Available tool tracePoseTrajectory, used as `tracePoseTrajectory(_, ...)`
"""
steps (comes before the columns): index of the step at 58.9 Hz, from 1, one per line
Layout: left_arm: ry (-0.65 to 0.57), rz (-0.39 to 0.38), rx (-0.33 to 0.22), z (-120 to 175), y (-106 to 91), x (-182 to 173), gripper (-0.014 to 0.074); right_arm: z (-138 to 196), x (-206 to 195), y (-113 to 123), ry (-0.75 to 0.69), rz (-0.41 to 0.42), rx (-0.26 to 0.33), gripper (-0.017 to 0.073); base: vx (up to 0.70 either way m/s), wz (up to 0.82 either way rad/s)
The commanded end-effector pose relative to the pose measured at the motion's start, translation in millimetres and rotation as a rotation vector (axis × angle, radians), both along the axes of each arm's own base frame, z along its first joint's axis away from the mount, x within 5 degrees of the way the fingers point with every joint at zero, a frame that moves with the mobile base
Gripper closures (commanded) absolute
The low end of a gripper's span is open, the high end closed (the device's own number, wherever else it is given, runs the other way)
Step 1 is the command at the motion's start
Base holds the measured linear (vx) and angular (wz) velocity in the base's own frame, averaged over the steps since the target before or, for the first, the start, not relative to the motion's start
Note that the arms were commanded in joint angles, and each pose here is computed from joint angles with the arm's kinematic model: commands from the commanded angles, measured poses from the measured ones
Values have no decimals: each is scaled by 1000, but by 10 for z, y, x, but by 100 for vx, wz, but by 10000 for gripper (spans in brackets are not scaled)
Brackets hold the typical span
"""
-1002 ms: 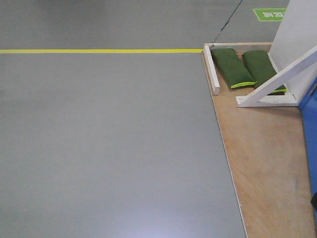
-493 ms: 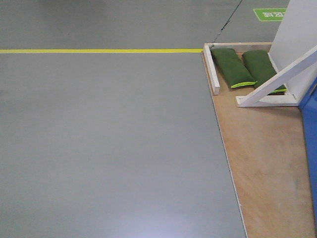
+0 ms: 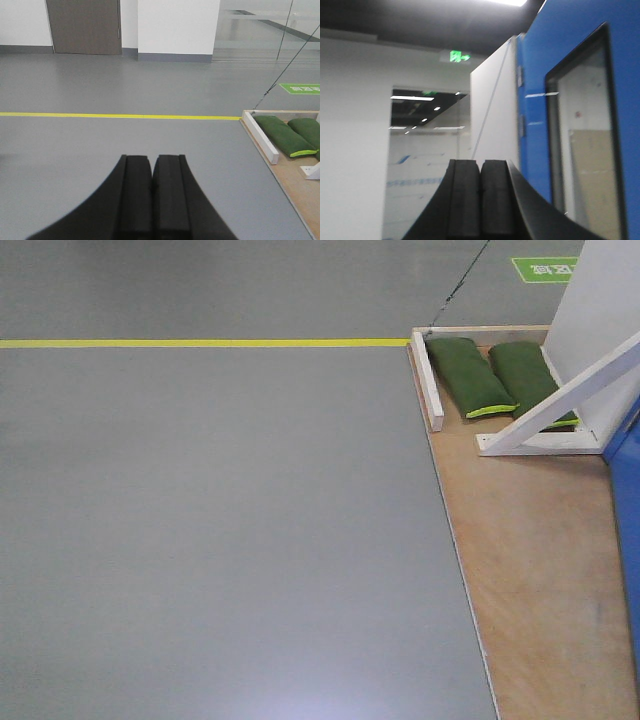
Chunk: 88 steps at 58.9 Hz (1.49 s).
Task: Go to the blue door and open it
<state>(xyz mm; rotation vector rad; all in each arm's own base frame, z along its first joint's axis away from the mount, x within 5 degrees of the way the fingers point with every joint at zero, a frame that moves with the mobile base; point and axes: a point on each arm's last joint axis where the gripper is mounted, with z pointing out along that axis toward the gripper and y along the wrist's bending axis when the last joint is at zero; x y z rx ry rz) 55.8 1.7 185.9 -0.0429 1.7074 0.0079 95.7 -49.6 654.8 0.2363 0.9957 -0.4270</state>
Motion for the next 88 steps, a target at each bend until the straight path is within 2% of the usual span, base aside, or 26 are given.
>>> tracePoseTrajectory(1, -110, 0, -9, 144, -1, -11, 521, 122, -106, -72, -116, -116, -71, 561, 0, 0)
tracePoseTrajectory(9, -110, 0, -9, 144, -1, -11, 521, 92, -56, -381, -107, -291, -71, 561, 0, 0)
tracePoseTrajectory(16, -110, 0, -9, 144, -1, -11, 521, 20, -49, -743, -95, -413, -8, 561, 0, 0)
tracePoseTrajectory(21, -110, 0, -9, 144, -1, -11, 521, -44, -120, -1041, -125, -473, 75, 561, 0, 0)
tracePoseTrajectory(31, -110, 0, -9, 144, -1, -11, 521, -241, -323, -1715, -320, -423, 342, 561, 0, 0)
tracePoseTrajectory(38, -110, 0, -9, 144, -1, -11, 521, -398, -567, -2119, -408, -470, 437, 561, 0, 0)
tracePoseTrajectory(43, -110, 0, -9, 144, -1, -11, 521, -510, -684, -2372, -518, -436, 515, 561, 0, 0)
tracePoseTrajectory(52, -110, 0, -9, 144, -1, -11, 521, -747, -704, -2791, -744, -256, 706, 561, 0, 0)
tracePoseTrajectory(60, -110, 0, -9, 144, -1, -11, 521, -1042, -584, -3143, -772, -94, 891, 561, 0, 0)
tracePoseTrajectory(64, -110, 0, -9, 144, -1, -11, 521, -1216, -534, -3322, -755, -59, 961, 561, 0, 0)
tracePoseTrajectory(71, -110, 0, -9, 144, -1, -11, 521, -1505, -518, -3617, -784, -54, 1044, 561, 0, 0)
tracePoseTrajectory(75, -110, 0, -9, 144, -1, -11, 521, -1636, -456, -3737, -815, -19, 1094, 561, 0, 0)
tracePoseTrajectory(80, -110, 0, -9, 144, -1, -11, 521, -1730, -312, -3801, -822, 45, 1147, 561, 0, 0)
tracePoseTrajectory(88, -110, 0, -9, 144, -1, -11, 521, -1785, 125, -3750, -748, 170, 1217, 561, 0, 0)
